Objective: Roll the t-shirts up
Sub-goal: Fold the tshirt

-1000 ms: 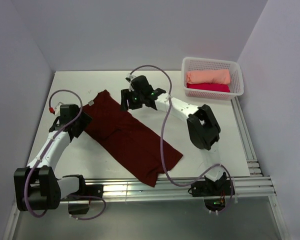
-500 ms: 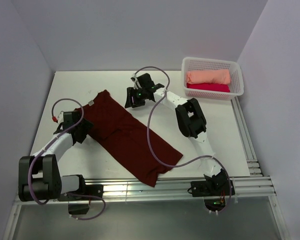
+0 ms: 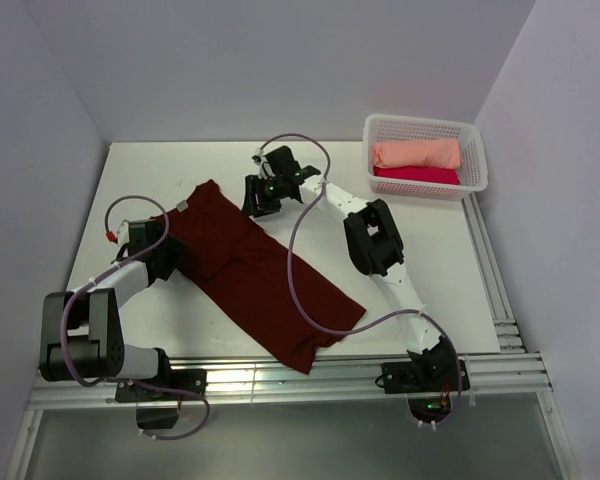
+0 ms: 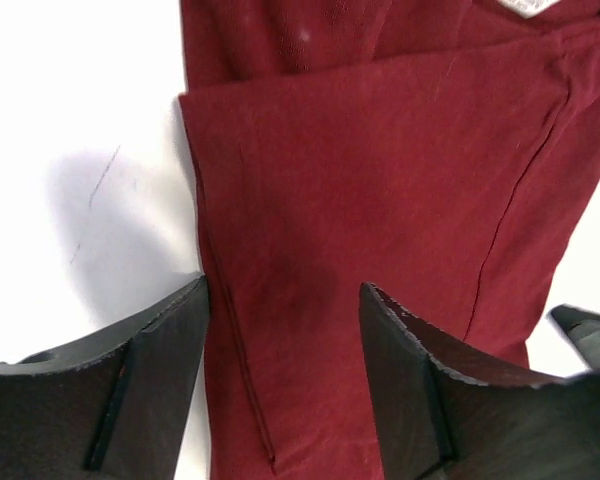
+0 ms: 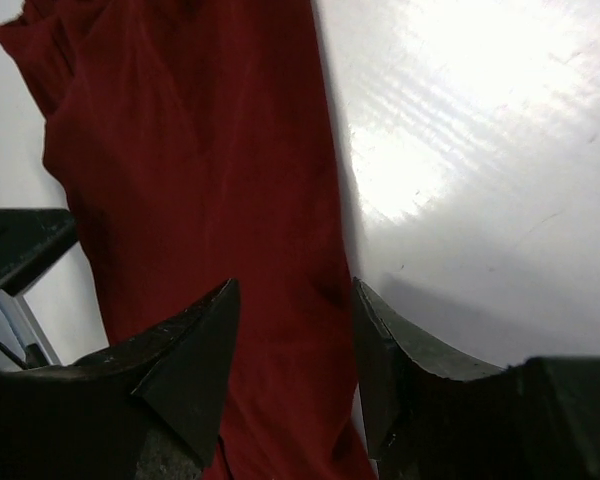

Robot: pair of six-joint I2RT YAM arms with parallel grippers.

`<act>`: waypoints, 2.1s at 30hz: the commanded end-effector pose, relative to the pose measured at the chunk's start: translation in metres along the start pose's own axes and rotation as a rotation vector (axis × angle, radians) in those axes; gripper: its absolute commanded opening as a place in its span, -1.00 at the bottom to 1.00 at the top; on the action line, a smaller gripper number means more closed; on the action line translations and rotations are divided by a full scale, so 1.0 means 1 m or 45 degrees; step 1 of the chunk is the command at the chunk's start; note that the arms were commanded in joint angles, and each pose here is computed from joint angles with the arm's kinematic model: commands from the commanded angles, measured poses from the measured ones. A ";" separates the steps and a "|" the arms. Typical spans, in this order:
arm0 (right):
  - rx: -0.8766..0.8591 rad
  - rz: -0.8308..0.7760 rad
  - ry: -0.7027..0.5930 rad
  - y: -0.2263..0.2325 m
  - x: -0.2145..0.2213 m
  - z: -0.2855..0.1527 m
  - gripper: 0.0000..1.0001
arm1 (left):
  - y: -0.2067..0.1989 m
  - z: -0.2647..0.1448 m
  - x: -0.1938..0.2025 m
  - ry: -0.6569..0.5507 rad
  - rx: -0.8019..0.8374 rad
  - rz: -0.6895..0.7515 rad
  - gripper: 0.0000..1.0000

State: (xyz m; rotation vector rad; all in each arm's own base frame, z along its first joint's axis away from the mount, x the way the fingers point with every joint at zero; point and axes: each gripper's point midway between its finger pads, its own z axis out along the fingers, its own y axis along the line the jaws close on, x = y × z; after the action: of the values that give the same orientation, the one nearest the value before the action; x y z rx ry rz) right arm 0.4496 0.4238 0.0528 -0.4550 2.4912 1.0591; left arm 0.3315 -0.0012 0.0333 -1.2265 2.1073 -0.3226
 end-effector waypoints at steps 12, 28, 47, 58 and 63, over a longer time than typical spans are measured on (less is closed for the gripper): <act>0.050 0.052 0.046 0.009 0.017 0.011 0.00 | 0.005 0.005 -0.005 -0.025 -0.012 0.004 0.14; 0.081 0.103 -0.076 0.011 -0.007 -0.009 -1.00 | -0.004 0.021 0.000 0.022 0.026 0.043 -0.99; 0.144 0.509 -0.330 -0.089 -0.036 -0.095 -1.00 | -0.116 0.089 0.023 0.225 0.093 0.498 -0.99; 0.296 0.669 -0.464 -0.137 -0.018 -0.143 -1.00 | -0.185 0.119 0.064 0.373 0.183 0.719 -0.99; 0.374 0.699 -0.425 -0.152 -0.014 -0.136 -1.00 | -0.204 0.131 0.061 0.375 0.224 0.751 -0.99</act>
State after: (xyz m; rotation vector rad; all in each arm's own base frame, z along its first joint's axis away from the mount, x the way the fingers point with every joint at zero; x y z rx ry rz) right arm 0.4831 0.2312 0.0440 0.4648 2.4830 0.8856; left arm 0.5327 -0.1515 0.0277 -0.4827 2.4557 -0.4760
